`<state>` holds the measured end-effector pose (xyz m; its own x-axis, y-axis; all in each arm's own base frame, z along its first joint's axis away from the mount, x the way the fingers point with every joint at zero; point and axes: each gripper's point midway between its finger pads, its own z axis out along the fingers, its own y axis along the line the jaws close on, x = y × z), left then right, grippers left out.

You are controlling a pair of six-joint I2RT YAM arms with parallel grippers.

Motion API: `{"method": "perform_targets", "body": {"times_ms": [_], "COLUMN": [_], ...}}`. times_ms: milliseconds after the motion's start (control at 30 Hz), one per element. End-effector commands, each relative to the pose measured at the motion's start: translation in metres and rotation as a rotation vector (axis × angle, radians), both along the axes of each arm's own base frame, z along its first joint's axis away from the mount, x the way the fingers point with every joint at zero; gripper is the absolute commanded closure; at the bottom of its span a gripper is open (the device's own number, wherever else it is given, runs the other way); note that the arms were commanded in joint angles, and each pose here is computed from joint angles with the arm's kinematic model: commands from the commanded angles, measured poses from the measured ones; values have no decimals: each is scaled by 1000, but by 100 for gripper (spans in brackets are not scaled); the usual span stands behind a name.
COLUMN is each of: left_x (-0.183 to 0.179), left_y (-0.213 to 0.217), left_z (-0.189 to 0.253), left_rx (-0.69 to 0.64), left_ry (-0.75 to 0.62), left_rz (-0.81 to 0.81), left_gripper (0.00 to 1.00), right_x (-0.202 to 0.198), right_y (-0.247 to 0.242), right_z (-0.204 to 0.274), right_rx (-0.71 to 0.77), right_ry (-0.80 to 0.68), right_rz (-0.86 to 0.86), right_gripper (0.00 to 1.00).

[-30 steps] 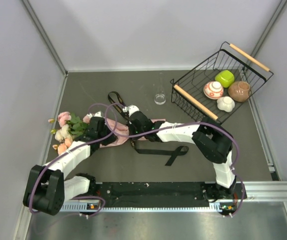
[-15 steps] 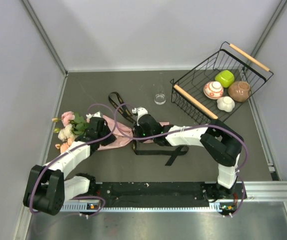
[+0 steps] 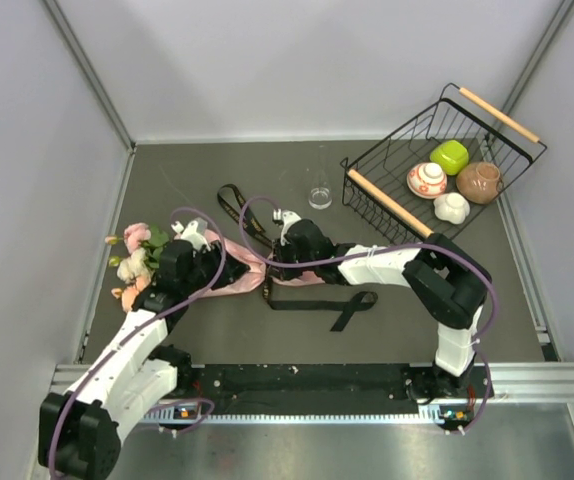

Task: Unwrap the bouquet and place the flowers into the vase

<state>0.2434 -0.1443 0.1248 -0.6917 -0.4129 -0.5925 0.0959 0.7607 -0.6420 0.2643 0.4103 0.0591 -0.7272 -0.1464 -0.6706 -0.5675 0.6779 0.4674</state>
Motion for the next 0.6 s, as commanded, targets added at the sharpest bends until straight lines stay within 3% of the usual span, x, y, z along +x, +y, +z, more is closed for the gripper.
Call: {"method": "perform_targets", "body": {"times_ms": [0, 100, 367, 567], "left_x": [17, 29, 21, 18], "left_y": [-11, -14, 5, 7], "left_z": [12, 2, -68, -74], "left_rx": [-70, -60, 35, 31], "left_ry": [-26, 25, 205, 191], "left_rz": [-5, 2, 89, 97], "left_gripper": [58, 61, 66, 66], "right_x": [2, 5, 17, 24], "right_y": [4, 2, 12, 25], "right_z": [26, 36, 52, 52], "right_rx": [31, 30, 15, 18], "right_ry": [-21, -34, -36, -31], "right_rz": [-2, -18, -37, -22], "right_gripper": [84, 76, 77, 78]}}
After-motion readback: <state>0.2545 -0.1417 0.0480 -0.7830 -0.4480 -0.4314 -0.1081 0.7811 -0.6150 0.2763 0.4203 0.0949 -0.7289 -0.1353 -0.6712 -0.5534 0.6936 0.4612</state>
